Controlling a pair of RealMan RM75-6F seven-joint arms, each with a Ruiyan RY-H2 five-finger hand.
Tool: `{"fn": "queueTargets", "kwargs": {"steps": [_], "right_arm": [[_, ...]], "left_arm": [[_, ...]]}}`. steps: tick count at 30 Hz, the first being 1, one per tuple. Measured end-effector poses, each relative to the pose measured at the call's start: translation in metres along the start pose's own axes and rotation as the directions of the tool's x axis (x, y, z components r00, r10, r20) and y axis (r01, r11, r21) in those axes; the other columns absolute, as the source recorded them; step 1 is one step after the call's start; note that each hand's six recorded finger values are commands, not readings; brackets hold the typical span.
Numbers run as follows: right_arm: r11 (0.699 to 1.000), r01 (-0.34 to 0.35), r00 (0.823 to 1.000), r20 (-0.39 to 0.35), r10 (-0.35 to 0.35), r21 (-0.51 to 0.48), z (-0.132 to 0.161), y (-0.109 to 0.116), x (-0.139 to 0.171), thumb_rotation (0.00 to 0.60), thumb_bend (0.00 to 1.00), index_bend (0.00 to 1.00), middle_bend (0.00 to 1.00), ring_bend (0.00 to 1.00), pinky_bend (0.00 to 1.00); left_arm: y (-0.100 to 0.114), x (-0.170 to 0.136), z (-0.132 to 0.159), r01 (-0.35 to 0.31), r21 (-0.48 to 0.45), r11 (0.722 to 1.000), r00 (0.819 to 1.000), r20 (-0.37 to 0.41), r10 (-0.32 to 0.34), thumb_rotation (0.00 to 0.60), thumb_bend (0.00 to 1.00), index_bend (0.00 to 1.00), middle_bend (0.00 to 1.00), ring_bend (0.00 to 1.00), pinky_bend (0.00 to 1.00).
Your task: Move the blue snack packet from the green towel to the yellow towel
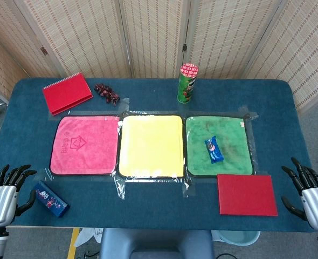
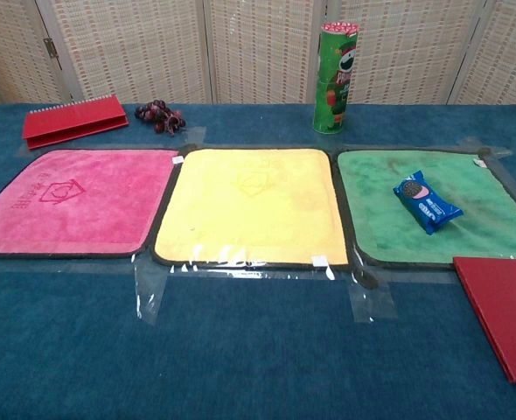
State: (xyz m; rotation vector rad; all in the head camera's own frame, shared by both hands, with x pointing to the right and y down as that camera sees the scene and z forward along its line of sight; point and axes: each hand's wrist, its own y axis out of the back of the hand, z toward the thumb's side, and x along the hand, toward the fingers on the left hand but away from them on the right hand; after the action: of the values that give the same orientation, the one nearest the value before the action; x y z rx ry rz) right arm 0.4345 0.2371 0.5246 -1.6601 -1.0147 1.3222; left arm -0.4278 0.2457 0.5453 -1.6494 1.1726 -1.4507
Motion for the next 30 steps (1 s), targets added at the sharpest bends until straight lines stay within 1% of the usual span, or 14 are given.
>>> {"fn": "queueTargets", "kwargs": {"steps": [6, 11, 22, 26, 30], "right_arm": [[1.000, 0.004, 1.000, -0.010, -0.004, 0.004, 0.001, -0.001, -0.006, 0.600, 0.35, 0.14, 0.03, 0.12, 0.12], [1.000, 0.002, 1.000, -0.005, -0.002, 0.003, 0.000, -0.001, -0.006, 0.600, 0.35, 0.14, 0.03, 0.12, 0.12], [1.000, -0.001, 1.000, -0.006, 0.001, 0.018, -0.003, -0.002, -0.012, 0.600, 0.35, 0.14, 0.03, 0.12, 0.12], [0.999, -0.003, 1.000, -0.015, 0.004, 0.054, 0.000, -0.004, -0.021, 0.600, 0.35, 0.11, 0.03, 0.12, 0.12], [0.997, 0.001, 0.999, -0.035, 0.002, 0.080, 0.005, -0.006, -0.037, 0.600, 0.35, 0.09, 0.03, 0.12, 0.12]], "left_arm": [[-0.001, 0.001, 0.001, -0.007, 0.002, 1.000, 1.000, -0.003, 0.007, 0.600, 0.51, 0.29, 0.21, 0.20, 0.03], [0.000, 0.001, 0.002, -0.015, 0.001, 1.000, 1.000, -0.003, 0.015, 0.600, 0.51, 0.28, 0.21, 0.20, 0.03], [-0.001, 0.001, 0.003, -0.013, 0.005, 1.000, 1.000, -0.006, 0.013, 0.600, 0.51, 0.28, 0.21, 0.20, 0.03], [-0.002, 0.003, 0.003, -0.009, 0.008, 1.000, 1.000, -0.010, 0.009, 0.600, 0.51, 0.28, 0.21, 0.20, 0.03], [-0.003, 0.004, 0.004, -0.010, 0.007, 1.000, 1.000, -0.007, 0.010, 0.600, 0.51, 0.27, 0.21, 0.20, 0.03]]}}
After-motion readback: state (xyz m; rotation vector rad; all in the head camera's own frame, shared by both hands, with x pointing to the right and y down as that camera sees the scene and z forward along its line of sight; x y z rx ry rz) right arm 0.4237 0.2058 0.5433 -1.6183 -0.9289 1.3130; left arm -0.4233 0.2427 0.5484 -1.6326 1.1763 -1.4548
